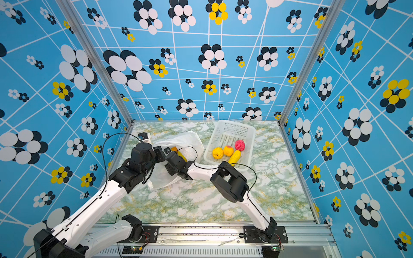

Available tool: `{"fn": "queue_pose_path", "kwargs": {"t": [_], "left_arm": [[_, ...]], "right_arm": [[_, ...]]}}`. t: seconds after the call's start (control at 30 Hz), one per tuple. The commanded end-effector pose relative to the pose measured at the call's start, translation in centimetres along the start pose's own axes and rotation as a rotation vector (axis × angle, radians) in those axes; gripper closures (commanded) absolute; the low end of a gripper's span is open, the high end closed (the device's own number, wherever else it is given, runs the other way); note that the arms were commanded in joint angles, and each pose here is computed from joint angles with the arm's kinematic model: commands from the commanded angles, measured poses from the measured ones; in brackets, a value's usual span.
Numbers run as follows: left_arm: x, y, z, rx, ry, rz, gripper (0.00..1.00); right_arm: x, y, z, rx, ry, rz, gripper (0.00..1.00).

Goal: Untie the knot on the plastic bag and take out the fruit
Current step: 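Lift the green round fruit out of the bag and carry it to the basket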

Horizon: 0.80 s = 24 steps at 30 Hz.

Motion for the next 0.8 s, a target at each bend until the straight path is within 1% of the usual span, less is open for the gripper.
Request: {"fn": "queue_pose_path", "kwargs": {"t": [0.0,0.17,0.23,0.37,0.47,0.53,0.6,0.63,0.7,0.77], "left_arm": [[-1.2,0.5,-0.3,0.021,0.080,-0.022,1.00],[-0.4,0.3,-0.3,0.038,0.122,-0.024,1.00],[-0.1,0.3,-0.1,0.026,0.145,-0.023,1.00],[0.0,0.5,0.3,-0.017,0.187,0.030,1.00],[1.0,0.6,0.8,-0.033,0.239,0.054,1.00],[1.0,0.8,0.6,-0.004,0.231,0.041,1.00],[0.1,1.2,-0.4,0.093,0.179,0.020,1.00],[-0.2,1.5,-0.7,0.124,0.174,0.019,1.00],[0.0,1.7,-0.9,0.149,0.183,0.015,1.00],[1.0,1.6,-0.6,0.159,0.213,-0.004,1.00]], "right_arm": [[-4.0,5.2,0.9,-0.094,-0.015,-0.147,0.51],[-4.1,10.5,-0.1,-0.139,-0.007,-0.267,0.54],[-4.0,12.5,-0.8,-0.139,-0.015,-0.312,0.55],[-4.3,17.2,-2.3,-0.123,-0.026,-0.412,0.57],[-3.9,20.4,-3.6,-0.111,-0.037,-0.496,0.58],[-3.8,22.3,-5.3,-0.050,-0.070,-0.553,0.60],[-3.9,24.0,-7.6,0.048,-0.125,-0.604,0.64],[-3.9,24.7,-9.0,0.093,-0.159,-0.618,0.64],[-3.8,25.4,-11.6,0.154,-0.223,-0.619,0.65],[-3.3,25.3,-14.2,0.218,-0.285,-0.594,0.66]]}}
Point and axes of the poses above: each gripper's point midway between its finger pads, its own y axis back along the fingers, its own z axis along the line the jaws close on, x = y × z, the point moved 5 cm from there along y, back along the fingers, and after that the axes turned 10 degrees about -y, right-handed, at the moved point
